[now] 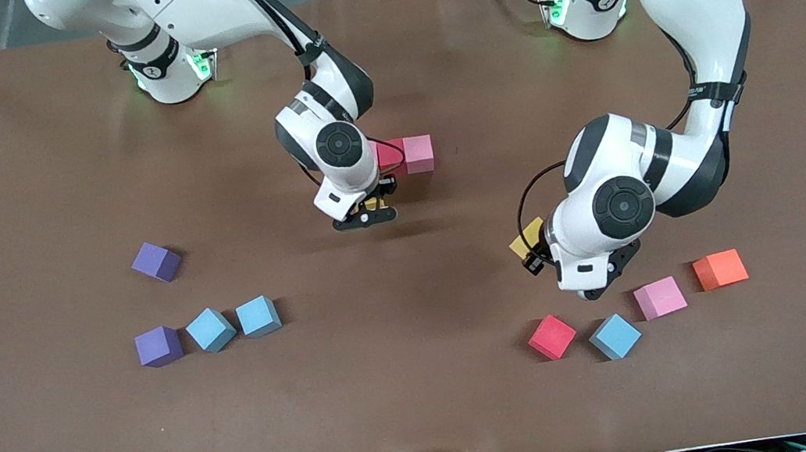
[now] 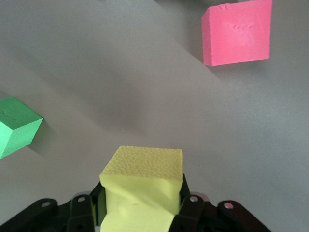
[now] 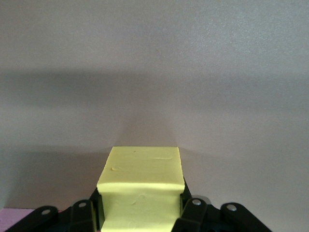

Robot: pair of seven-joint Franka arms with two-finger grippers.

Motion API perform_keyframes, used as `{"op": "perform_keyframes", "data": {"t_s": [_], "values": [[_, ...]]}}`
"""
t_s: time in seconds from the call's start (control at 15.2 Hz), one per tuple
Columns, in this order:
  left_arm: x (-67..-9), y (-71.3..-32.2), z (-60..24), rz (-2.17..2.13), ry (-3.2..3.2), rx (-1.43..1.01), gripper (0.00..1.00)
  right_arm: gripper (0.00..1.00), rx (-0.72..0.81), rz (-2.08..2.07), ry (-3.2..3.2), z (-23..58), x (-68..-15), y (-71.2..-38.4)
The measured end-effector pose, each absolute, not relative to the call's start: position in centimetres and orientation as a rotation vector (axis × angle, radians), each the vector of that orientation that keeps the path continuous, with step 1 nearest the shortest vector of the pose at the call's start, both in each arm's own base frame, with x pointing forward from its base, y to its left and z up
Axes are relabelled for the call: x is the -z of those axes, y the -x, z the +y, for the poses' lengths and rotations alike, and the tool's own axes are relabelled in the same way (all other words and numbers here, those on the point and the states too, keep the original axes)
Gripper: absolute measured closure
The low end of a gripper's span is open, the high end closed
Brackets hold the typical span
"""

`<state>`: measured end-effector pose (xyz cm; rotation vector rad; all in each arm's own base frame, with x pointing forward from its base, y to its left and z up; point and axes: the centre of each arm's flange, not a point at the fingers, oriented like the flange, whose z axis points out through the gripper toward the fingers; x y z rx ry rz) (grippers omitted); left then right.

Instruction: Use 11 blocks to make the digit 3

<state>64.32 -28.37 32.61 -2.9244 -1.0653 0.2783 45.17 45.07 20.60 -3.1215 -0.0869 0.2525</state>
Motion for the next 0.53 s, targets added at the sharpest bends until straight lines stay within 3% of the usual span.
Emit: {"op": "perform_keyframes", "data": {"t_s": [0.53], "values": [[-33.35, -63.90, -28.89, -1.046, 2.927, -0.281, 0.44, 0.42, -0.256, -0.103, 3.124, 45.46, -20.58, -44.71]]}}
